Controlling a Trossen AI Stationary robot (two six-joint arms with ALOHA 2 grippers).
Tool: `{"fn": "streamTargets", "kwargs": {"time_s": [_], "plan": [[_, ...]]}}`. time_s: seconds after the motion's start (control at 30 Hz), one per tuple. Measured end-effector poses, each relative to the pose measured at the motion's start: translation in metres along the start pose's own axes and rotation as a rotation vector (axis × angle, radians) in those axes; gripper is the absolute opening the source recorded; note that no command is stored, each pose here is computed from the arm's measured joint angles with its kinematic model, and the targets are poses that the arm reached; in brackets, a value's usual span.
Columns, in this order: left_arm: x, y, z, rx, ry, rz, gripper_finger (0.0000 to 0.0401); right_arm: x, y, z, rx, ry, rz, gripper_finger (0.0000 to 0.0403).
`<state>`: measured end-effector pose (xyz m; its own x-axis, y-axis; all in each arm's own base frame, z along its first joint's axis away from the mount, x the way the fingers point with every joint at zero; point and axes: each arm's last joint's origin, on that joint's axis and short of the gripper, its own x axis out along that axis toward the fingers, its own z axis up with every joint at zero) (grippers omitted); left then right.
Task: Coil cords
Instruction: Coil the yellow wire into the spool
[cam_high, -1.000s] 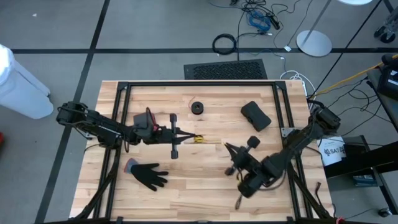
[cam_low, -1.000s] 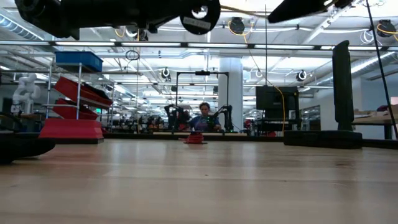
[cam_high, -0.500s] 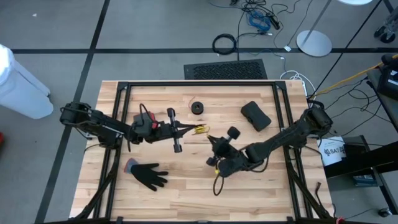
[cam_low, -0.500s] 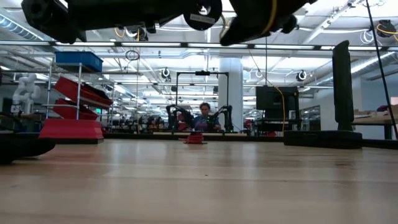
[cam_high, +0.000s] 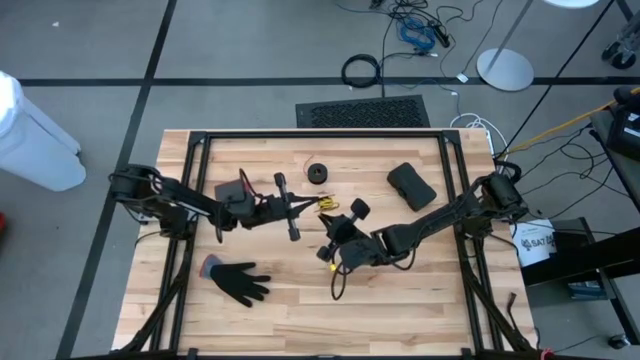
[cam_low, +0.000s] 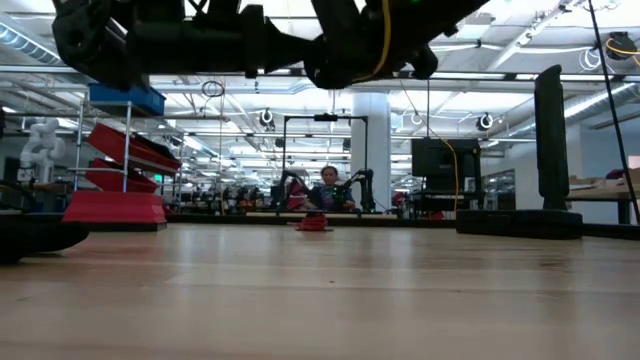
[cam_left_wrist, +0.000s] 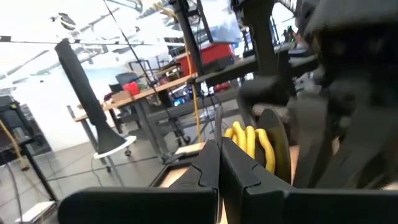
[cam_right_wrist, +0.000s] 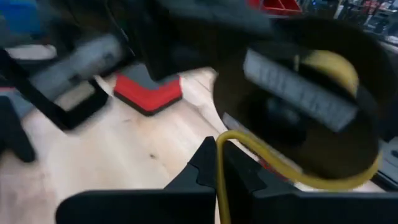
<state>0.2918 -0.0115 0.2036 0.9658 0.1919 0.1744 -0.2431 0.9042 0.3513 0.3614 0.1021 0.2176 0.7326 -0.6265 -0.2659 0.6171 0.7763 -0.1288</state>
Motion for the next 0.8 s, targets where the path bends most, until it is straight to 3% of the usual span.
{"fn": "streamTargets", "kwargs": {"time_s": [0.43,0.8], "plan": [[0.0,-0.002,-0.001,-0.04,-0.003,-0.021,0.0,0.003,-0.009,-0.015,-0.038,0.109,-0.053,0.0],[0.0,-0.002,-0.001,-0.144,-0.018,-0.054,0.0,0.007,-0.017,-0.022,-0.026,0.171,-0.073,0.0]]}}
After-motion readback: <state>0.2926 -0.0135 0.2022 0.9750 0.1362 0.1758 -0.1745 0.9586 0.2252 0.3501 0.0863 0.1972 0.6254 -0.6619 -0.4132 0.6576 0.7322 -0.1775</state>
